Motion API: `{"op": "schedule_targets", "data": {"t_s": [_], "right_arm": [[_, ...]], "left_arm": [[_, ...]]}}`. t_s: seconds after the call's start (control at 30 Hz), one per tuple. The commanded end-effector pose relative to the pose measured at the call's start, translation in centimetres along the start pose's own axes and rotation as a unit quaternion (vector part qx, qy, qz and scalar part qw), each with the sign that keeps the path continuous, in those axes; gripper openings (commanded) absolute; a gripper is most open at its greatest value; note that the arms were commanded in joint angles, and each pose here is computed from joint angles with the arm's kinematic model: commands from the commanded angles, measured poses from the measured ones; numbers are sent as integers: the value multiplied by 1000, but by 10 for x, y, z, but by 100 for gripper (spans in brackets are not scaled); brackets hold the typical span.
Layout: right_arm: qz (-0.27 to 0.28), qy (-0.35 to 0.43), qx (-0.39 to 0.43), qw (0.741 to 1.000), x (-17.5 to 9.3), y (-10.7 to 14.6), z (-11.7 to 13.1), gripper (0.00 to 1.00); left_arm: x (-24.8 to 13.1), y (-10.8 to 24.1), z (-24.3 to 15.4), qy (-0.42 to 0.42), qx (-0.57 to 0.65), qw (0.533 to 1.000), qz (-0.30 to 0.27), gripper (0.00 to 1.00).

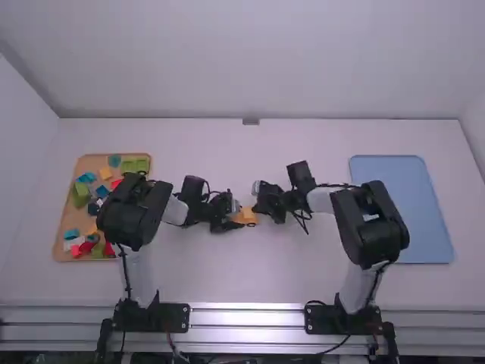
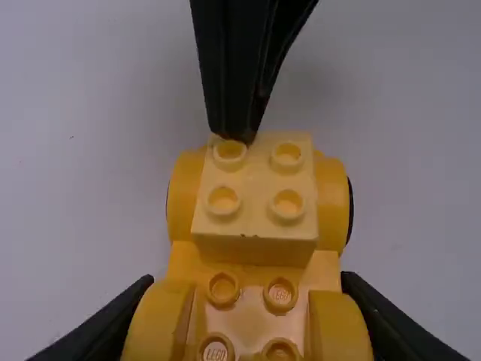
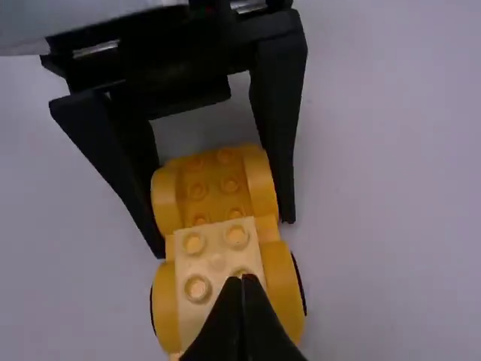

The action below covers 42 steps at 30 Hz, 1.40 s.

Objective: Assemble lego blocks to make yellow taxi

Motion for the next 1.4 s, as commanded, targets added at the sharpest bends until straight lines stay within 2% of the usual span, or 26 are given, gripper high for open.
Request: {"op": "schedule_targets", "data": {"t_s": [0.0,0.13,0.23,0.3,0.4,0.47,0.5,0.57,0.63,0.67,0.7,0.73,0.77,0.8,0.97,1.1,1.2,1.33,1.37], "right_arm": [[107,-12,-2,994,24,35,17,0],[92,-23,-3,995,26,29,21,0],[31,-29,-9,999,20,11,12,0],[-35,-30,-14,999,3,-14,1,0],[-91,-14,-30,995,-27,-41,-12,0],[-123,1,-48,991,-46,-57,-22,11],[-133,10,-58,989,-55,-66,-28,36],[-137,20,-67,988,-62,-74,-33,57],[-134,30,-68,988,-67,-81,-36,74],[-135,34,-67,988,-69,-86,-37,82],[-136,35,-66,988,-70,-89,-37,83],[-140,39,-67,987,-72,-95,-38,91],[-148,42,-68,986,-72,-100,-40,100],[-155,45,-69,984,-71,-106,-42,99],[-176,54,-64,981,-74,-122,-47,99],[-198,56,-67,976,-79,-135,-50,99],[-228,32,-86,969,-87,-152,-47,99],[-236,30,-58,969,-95,-168,-55,99],[-236,30,-58,969,-95,-168,-55,99]], "left_arm": [[6,34,-12,-8,-45,997,62,18],[6,34,-12,-8,-46,997,62,18],[6,34,-12,-7,-47,997,63,20],[6,34,-12,-8,-46,997,63,19],[6,33,-12,-8,-46,997,62,20],[6,33,-12,-8,-45,997,62,21],[7,33,-12,-9,-44,997,61,22],[7,33,-11,-9,-44,997,61,31],[6,33,-11,-9,-43,997,61,35],[7,33,-11,-9,-43,997,61,43],[7,33,-11,-9,-43,997,61,56],[7,32,-10,-11,-41,997,59,79],[6,31,-10,-12,-39,997,58,90],[6,29,-8,-14,-35,998,55,99],[-2,12,-1,-33,-64,997,41,99],[-15,-16,2,-46,-59,997,28,99],[-40,-39,12,-112,-61,990,57,99],[-79,-63,21,-217,-108,967,83,99],[-79,-63,21,-217,-108,967,83,99]]}}
Point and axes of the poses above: each hand's point on the last joint's axis, 136 mm out from that joint toward the fingers, its own x axis out along the fingers, its own z axis along the line the jaws close on, y = z × x, the point moved 3 cm from there along -x, back along the fingers, and after that the axes turned 7 degrees about -x, right-handed, at the moved point
